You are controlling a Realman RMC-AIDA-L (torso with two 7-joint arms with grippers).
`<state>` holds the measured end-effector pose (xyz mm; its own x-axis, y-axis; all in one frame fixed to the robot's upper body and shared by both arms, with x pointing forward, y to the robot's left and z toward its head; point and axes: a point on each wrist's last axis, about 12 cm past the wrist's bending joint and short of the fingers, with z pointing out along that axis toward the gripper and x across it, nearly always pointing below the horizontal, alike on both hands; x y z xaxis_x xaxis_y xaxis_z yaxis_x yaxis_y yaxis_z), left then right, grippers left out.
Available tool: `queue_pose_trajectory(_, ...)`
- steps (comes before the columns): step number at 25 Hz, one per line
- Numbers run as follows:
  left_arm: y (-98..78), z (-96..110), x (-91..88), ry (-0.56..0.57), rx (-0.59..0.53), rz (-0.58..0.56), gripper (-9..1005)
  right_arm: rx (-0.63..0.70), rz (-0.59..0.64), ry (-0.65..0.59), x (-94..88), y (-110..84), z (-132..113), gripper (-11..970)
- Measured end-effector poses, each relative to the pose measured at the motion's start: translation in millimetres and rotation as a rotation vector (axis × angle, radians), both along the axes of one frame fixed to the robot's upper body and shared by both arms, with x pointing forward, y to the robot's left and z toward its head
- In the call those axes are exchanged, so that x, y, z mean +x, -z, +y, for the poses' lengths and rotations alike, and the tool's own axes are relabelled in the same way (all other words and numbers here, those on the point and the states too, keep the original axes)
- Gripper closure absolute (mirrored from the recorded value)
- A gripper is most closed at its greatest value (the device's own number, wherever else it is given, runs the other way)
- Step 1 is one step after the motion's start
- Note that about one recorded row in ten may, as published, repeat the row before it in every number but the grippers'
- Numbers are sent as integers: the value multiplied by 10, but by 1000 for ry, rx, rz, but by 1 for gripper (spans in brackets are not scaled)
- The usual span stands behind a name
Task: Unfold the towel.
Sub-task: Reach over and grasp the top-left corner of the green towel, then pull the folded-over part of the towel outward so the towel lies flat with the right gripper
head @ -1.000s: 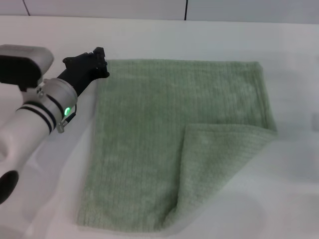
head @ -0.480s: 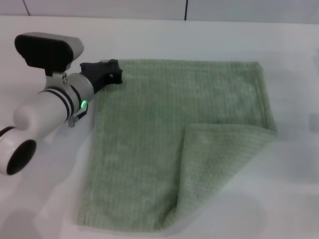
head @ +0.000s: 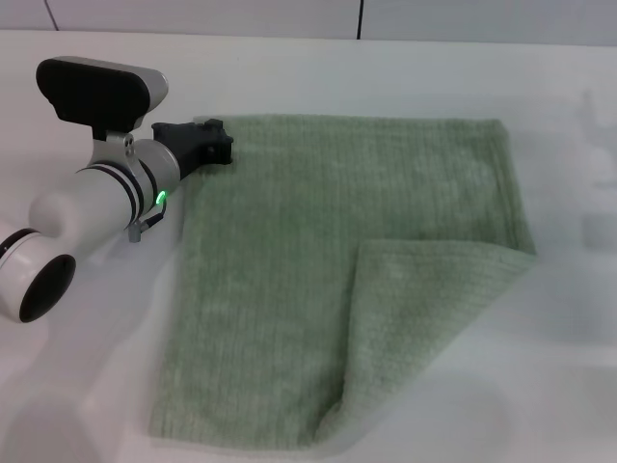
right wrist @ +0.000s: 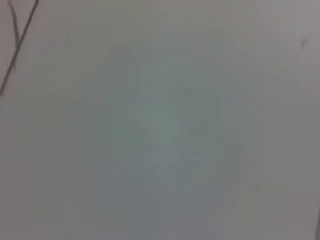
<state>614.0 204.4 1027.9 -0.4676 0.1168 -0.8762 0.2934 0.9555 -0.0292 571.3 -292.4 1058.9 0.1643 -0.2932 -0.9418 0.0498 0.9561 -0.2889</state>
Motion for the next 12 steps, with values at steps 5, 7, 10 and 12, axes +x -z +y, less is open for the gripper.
queue_pose_trajectory(5, 2, 8, 3, -1, 4, 3, 998, 86, 7, -76, 23, -35, 161, 183)
queue_pose_trajectory(7, 7, 13, 1, -3, 6, 6, 998, 102, 6, -107, 10, -60, 238, 183)
queue_pose_trajectory(10, 16, 27, -1, -5, 11, 11, 998, 137, 12, -137, 10, -123, 343, 183)
queue_pose_trajectory(12, 20, 32, 0, -6, 14, 13, 998, 145, 15, -140, 12, -137, 357, 183)
